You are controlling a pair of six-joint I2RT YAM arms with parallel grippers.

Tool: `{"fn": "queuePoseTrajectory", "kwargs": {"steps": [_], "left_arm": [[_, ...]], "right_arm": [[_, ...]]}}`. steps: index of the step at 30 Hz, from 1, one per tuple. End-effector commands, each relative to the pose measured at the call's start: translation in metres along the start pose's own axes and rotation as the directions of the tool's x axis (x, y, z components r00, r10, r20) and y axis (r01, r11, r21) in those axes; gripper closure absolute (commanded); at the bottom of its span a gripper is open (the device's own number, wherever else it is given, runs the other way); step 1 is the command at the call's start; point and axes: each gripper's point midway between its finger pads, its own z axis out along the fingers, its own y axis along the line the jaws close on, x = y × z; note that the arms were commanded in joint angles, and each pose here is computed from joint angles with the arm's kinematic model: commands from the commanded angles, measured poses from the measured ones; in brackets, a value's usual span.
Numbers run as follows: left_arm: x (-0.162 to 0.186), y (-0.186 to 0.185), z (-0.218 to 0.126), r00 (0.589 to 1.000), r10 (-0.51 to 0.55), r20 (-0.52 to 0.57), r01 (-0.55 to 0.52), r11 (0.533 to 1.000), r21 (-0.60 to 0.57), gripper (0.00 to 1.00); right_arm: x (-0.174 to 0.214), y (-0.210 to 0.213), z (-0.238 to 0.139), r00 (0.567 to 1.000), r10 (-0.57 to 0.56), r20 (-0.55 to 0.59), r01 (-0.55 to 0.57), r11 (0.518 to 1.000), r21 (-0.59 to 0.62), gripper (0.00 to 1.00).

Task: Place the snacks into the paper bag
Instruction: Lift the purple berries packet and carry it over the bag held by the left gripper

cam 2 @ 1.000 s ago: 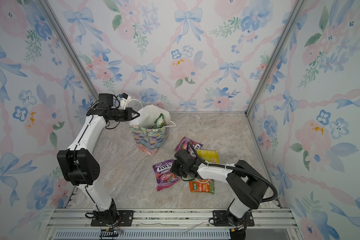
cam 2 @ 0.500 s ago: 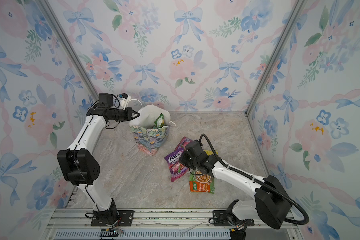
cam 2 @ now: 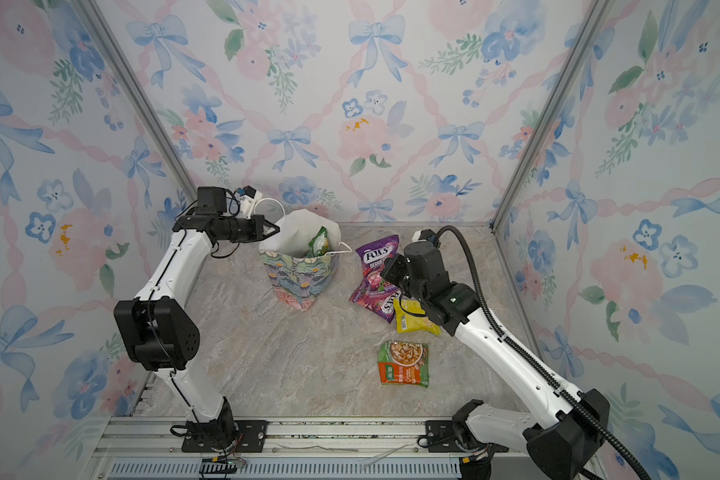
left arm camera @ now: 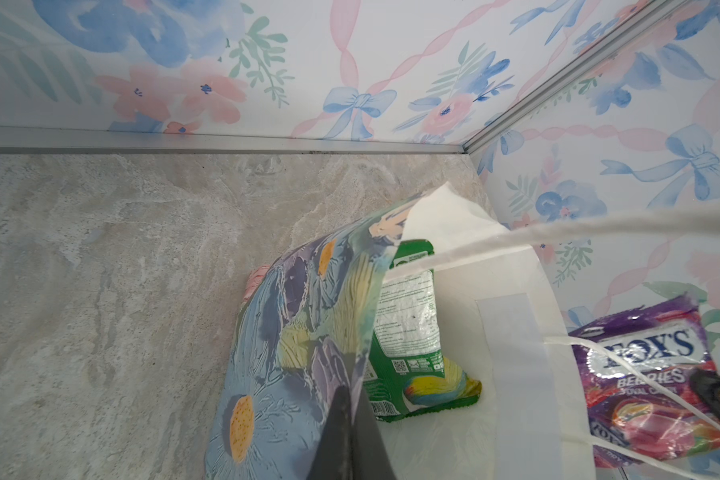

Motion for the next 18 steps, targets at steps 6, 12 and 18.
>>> {"fn": "queuePoseTrajectory", "kwargs": {"steps": [6,12,18], "left_arm": [[-0.004,-0.008,-0.010,1.000,0.013,0.018,-0.013,1.000,0.014,1.00],[-0.003,-0.007,-0.009,1.000,0.011,0.016,-0.011,1.000,0.013,1.00],[-0.003,-0.006,-0.009,1.000,0.011,0.015,-0.011,1.000,0.012,1.00]], "right_arm": [[-0.081,0.057,-0.003,0.970,-0.162,0.181,0.171,0.985,-0.036,1.00],[-0.106,0.089,0.011,0.958,-0.180,0.225,0.203,0.976,-0.083,1.00],[-0.115,0.122,0.035,0.956,-0.170,0.238,0.208,0.967,-0.145,1.00]]}}
